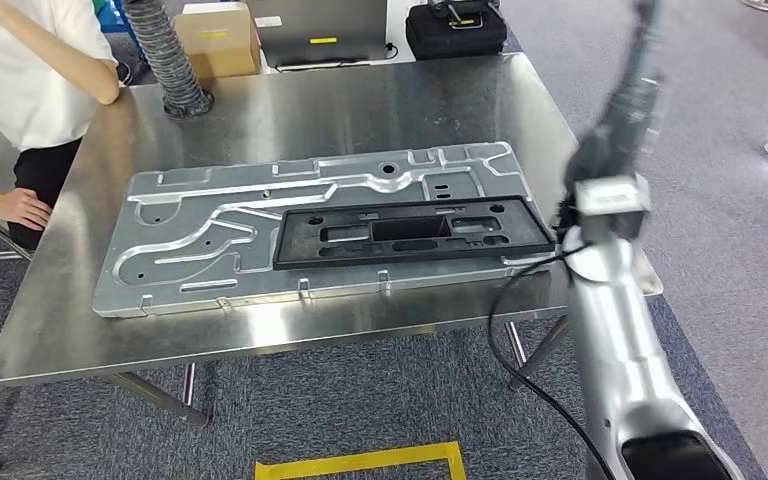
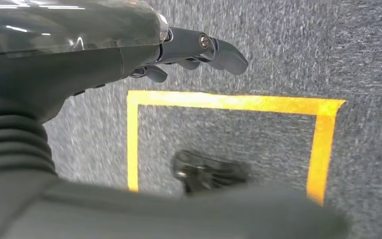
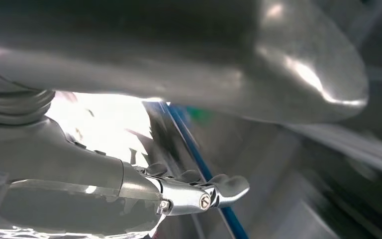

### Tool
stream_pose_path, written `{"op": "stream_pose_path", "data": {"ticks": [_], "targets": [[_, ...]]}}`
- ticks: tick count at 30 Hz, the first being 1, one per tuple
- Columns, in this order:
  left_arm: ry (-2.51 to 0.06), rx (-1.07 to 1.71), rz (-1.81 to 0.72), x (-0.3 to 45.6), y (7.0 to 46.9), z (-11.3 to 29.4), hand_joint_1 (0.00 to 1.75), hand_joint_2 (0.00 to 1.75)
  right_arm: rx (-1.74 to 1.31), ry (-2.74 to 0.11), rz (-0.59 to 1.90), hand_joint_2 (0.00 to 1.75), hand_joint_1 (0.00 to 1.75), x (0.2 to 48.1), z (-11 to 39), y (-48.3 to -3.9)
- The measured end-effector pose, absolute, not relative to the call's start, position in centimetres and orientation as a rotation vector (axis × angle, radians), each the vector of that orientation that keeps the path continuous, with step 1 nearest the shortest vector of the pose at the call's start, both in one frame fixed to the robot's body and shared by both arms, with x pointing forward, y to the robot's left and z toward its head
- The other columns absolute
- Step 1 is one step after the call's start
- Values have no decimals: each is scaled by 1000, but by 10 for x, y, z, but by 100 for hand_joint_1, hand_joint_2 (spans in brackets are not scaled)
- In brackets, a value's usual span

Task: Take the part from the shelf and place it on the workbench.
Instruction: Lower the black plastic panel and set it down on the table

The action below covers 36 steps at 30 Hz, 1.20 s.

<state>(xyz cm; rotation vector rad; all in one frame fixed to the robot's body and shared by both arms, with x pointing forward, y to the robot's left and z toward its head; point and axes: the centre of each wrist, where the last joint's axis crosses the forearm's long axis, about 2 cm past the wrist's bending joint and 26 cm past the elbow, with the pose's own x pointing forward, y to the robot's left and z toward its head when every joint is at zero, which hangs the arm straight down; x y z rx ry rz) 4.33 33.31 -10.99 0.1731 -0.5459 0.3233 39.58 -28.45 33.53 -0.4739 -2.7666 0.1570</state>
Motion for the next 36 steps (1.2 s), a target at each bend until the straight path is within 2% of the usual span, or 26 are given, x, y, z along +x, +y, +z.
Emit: {"op": "stream_pose_path", "data": {"ticks": [3, 6, 12, 19, 28, 36], "targets": [[-552, 167, 349, 38, 330, -111, 0, 0, -705, -2799, 41, 0, 0, 350, 317, -342], [-558, 161, 362, 36, 328, -111, 0, 0, -900, -2712, -16, 0, 0, 306, 286, -388], [-571, 153, 375, 38, 326, -111, 0, 0, -1172, -2440, -13, 0, 0, 233, 227, -440], [-578, 142, 373, 41, 325, -111, 0, 0, -1308, -2224, 23, 0, 0, 187, 185, -454], [-582, 124, 345, 41, 322, -111, 0, 0, -1355, -1962, 124, 0, 0, 164, 132, -449], [-571, 111, 318, 41, 317, -111, 0, 0, -1348, -1491, 190, 0, 0, 125, 42, -457]]}}
